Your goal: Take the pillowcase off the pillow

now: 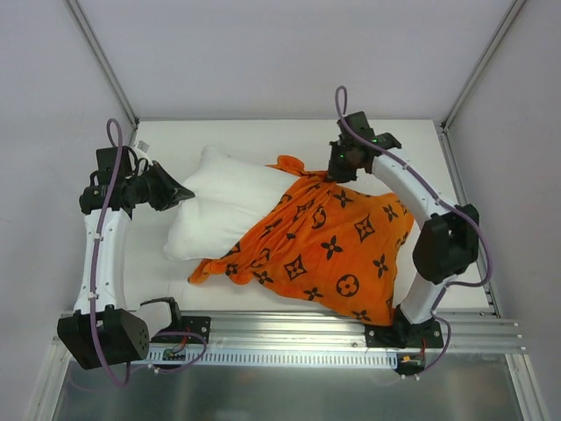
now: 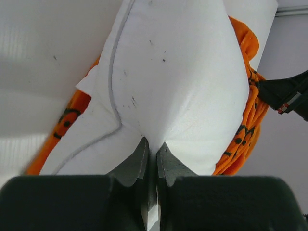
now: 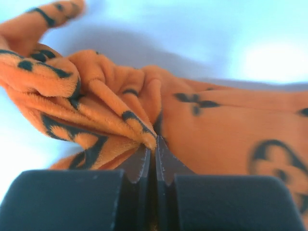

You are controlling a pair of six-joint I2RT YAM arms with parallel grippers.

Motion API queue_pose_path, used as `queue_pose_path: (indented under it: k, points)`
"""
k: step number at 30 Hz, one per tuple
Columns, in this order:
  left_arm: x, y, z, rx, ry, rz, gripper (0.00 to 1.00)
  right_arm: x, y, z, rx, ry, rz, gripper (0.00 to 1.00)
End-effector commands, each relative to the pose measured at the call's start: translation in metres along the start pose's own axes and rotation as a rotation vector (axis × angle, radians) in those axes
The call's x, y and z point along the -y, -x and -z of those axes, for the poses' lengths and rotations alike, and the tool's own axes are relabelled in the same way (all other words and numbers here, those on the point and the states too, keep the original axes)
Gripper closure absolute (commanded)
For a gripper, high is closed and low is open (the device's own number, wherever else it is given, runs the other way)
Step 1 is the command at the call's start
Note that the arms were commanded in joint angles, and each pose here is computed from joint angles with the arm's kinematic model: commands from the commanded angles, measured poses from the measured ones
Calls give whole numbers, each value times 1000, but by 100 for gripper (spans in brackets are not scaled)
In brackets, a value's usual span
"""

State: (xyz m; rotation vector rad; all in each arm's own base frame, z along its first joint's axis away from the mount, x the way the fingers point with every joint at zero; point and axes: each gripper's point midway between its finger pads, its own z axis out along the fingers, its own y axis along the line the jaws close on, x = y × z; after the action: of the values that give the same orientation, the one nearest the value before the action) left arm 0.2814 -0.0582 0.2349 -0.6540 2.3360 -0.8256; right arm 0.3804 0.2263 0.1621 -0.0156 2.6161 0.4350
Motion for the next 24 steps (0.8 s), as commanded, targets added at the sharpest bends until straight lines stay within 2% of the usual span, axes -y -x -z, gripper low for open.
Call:
queue_pose_path:
  k: [1,9,11,12,13,14,15,17,19,20,21,23,24]
  points:
    - [5,27,19,144,-13,-47,100,67,12,40,93,-169,-66,99]
    - [12,30,24,159,-28,-34,100,45,42,80,212,-96,-53,99]
    - [15,33,22,151,-37,-22,100,38,49,75,196,-84,-33,99]
    - [22,38,25,159,-51,-23,100,28,59,87,204,-69,-17,99]
    - [22,42,22,153,-48,-13,100,21,61,90,189,-61,18,91]
    - [27,48,23,165,-51,-13,100,17,60,81,151,-64,38,74]
    - [24,52,23,178,-33,-6,100,12,62,94,147,-69,56,33]
    - [22,57,21,186,-17,4,100,7,56,106,153,-69,87,6]
    - [17,57,19,190,3,4,100,17,40,111,139,-89,85,4]
    - [13,55,16,180,9,9,100,22,36,135,189,-90,81,4]
    - [10,53,15,175,16,12,100,31,30,142,211,-117,75,4]
    - [3,48,11,162,31,15,100,60,-6,138,161,-175,64,4]
    - [1,47,10,162,37,13,100,68,-16,159,213,-179,61,4]
